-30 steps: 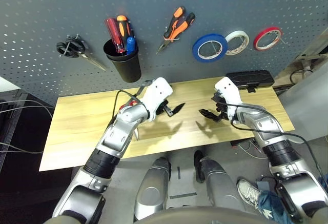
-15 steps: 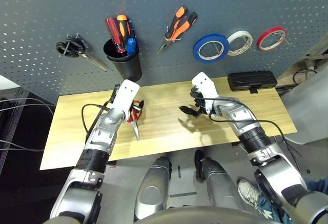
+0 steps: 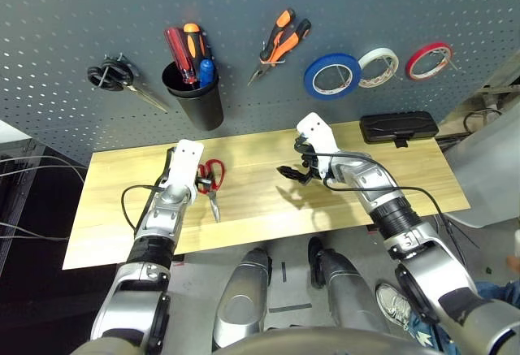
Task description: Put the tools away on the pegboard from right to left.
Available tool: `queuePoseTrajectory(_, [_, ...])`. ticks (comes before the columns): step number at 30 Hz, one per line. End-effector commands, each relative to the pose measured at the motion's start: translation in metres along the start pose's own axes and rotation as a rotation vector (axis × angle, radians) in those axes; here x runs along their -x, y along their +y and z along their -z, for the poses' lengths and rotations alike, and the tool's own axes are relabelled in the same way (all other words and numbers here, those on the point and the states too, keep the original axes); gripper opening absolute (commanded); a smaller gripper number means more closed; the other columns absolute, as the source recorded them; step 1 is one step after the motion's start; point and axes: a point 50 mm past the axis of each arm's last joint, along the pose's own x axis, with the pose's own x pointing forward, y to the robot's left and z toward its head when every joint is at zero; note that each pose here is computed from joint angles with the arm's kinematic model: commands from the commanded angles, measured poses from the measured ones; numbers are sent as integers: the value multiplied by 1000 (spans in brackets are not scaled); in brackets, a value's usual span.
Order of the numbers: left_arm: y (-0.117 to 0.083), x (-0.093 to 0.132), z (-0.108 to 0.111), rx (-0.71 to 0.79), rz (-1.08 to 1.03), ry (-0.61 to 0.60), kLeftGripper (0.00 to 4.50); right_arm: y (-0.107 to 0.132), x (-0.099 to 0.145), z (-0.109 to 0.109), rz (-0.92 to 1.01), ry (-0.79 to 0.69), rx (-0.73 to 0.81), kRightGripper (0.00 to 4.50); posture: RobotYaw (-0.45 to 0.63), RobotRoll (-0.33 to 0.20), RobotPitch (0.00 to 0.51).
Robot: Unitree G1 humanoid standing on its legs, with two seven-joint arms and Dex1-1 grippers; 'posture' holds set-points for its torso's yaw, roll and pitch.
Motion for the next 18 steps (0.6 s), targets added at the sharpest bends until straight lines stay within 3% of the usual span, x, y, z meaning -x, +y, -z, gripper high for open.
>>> queuePoseTrajectory(1, [11,-1,21,21,-45,74,4488,3,1,3,-8,8,0,4500,151,0,244])
queuePoseTrajectory(13, [-5,-6,53,53,49,243,4488,7,4,-13,-26,-25,17,4500,135,0,242])
queuePoseTrajectory(16, [-16,-5,58,99,148,310,3847,8,5,-15,-30,-29,20,4500,136,0,242])
queuePoseTrajectory(18, [-25,-2,62,143,237,375,3188,9,5,-17,-35,-31,22,4500,136,0,242])
